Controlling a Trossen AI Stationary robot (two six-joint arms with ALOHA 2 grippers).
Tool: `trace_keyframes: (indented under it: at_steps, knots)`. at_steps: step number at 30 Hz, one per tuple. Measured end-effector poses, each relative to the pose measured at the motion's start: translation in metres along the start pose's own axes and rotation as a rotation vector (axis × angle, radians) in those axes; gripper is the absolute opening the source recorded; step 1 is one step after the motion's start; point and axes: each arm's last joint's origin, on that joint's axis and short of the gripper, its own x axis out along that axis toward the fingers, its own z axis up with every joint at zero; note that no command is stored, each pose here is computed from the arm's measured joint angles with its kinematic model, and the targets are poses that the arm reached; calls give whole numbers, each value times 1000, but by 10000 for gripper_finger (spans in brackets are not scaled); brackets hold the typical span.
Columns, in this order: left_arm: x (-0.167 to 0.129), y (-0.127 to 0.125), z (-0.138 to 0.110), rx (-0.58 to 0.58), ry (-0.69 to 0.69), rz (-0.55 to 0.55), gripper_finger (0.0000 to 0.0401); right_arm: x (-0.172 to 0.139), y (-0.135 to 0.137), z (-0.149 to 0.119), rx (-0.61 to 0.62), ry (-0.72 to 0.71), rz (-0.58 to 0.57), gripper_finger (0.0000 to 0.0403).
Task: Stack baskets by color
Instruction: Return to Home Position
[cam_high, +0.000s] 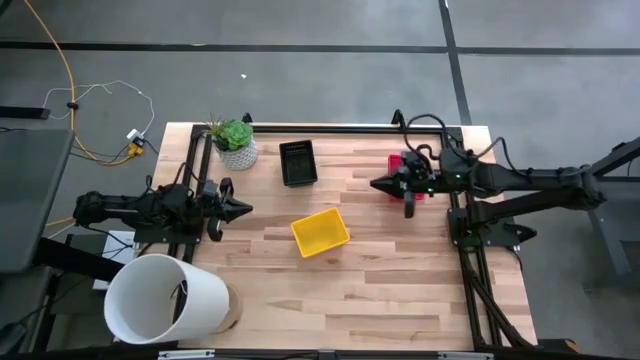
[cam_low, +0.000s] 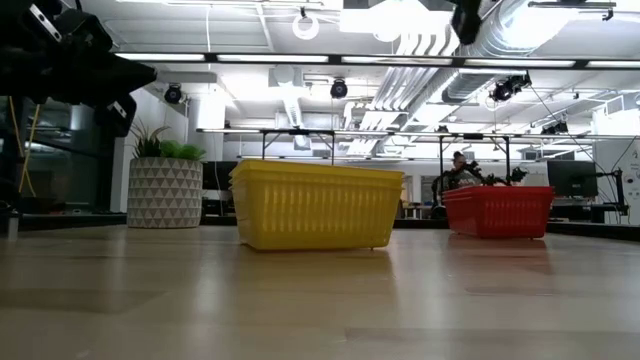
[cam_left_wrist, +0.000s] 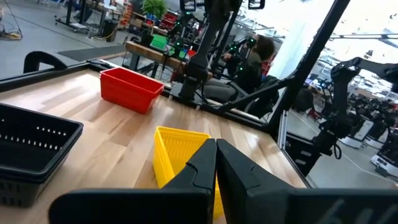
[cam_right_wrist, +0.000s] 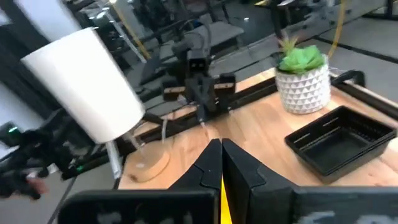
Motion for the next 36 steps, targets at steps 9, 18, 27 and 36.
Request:
trace_keyframes:
  at_steps: [9, 18, 27, 36]
  knots:
    - [0, 0, 0, 0, 0, 0, 1, -55, -19, -56, 53, -130, 101, 0]
    - [0, 0, 0, 0, -1, 0, 1, -81, -33, -110, 22, -240, 159, 0]
    - [0, 0, 0, 0, -1, 0, 1, -85, -46, -138, -12, -294, 152, 0]
    - [0, 0, 1, -1, -4, -1, 1, -77, -58, -165, -97, -177, 45, 0]
